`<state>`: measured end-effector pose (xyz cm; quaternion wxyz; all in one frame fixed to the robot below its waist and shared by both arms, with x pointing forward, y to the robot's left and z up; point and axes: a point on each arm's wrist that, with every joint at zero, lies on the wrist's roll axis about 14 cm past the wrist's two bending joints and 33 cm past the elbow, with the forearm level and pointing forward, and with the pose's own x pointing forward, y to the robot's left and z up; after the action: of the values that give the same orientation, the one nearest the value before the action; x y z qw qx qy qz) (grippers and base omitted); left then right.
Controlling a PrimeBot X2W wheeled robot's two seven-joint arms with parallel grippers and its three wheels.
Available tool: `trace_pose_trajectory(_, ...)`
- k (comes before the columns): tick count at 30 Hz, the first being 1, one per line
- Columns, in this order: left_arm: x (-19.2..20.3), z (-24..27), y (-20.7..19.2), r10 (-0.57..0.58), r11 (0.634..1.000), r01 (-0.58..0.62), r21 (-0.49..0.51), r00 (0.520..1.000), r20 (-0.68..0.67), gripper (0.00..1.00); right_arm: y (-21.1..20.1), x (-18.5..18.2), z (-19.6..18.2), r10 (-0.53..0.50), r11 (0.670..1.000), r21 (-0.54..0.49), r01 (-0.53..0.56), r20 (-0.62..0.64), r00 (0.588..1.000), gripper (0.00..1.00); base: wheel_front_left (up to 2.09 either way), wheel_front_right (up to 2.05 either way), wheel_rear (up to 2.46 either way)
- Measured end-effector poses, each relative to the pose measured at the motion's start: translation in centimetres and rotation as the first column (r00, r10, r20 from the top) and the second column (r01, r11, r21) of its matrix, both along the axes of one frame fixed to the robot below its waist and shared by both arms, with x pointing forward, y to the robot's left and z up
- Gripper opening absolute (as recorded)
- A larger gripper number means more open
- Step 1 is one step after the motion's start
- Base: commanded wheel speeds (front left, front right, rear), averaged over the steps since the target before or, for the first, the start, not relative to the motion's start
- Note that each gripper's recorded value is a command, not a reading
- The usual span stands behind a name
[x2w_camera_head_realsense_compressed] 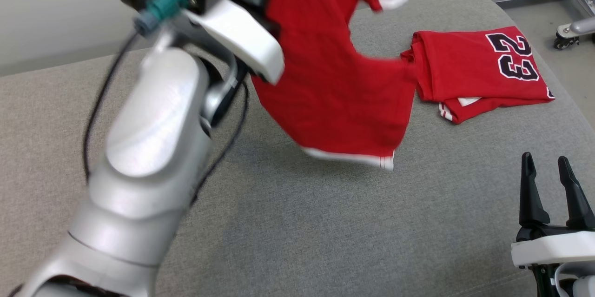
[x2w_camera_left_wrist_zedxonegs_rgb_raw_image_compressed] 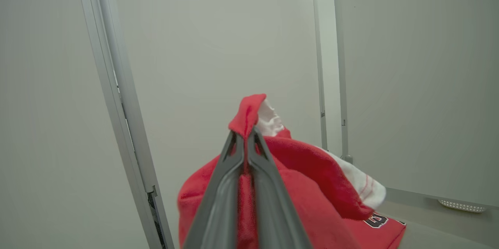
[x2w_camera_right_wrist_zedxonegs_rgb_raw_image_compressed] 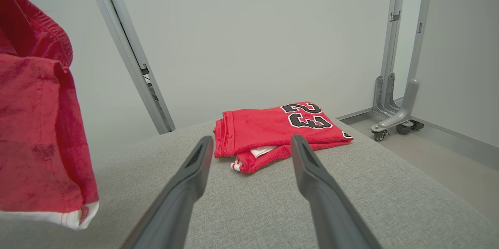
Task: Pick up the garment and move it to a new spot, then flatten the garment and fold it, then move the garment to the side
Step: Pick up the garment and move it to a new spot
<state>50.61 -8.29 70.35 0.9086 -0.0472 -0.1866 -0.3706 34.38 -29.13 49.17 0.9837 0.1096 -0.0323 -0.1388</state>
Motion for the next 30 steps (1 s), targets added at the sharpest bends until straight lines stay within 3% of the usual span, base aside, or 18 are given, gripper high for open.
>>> trace_pose_trajectory(6, -2.3, -4.9, -1.4, -0.048, 0.998, 0.042, -0.045, 0.989, -0.14, 0.0, 0.1, 0.2, -0.2, 0.004, 1.0, -0.007, -0.004, -0.007, 1.0, 1.0, 0.0, 0.0, 0.0)
trace_pose_trajectory(11, -2.6, -12.7, 1.8, 0.066, 0.996, -0.081, -0.031, 0.943, -0.326, 0.0, 1.6, 1.6, -0.6, 0.057, 0.998, -0.011, -0.057, -0.018, 0.998, 1.0, 0.0, 0.0, 0.0)
trace_pose_trajectory(19, -5.6, -25.0, 8.8, 0.248, 0.967, -0.233, 0.101, 0.784, -0.569, 0.0, 3.0, 2.7, -1.1, 0.113, 0.993, -0.013, -0.114, -0.033, 0.993, 1.0, 0.0, 0.0, 0.0)
trace_pose_trajectory(24, -7.1, -27.1, 10.9, 0.293, 0.953, -0.278, 0.123, 0.739, -0.606, 0.0, 3.4, 2.9, -1.2, 0.134, 0.991, -0.017, -0.135, -0.035, 0.99, 1.0, 0.0, 0.0, 0.0)
trace_pose_trajectory(25, -7.2, -27.0, 11.1, 0.296, 0.951, -0.284, 0.119, 0.74, -0.604, 0.99, 3.6, 2.9, -1.1, 0.139, 0.99, -0.018, -0.14, -0.033, 0.99, 1.0, 0.0, 0.0, 0.0)
trace_pose_trajectory(30, -6.9, -24.0, 12.9, 0.327, 0.936, -0.345, 0.072, 0.775, -0.54, 1.0, 4.1, 2.8, -0.7, 0.16, 0.987, -0.021, -0.16, -0.023, 0.987, 1.0, 0.0, 0.0, 0.0)
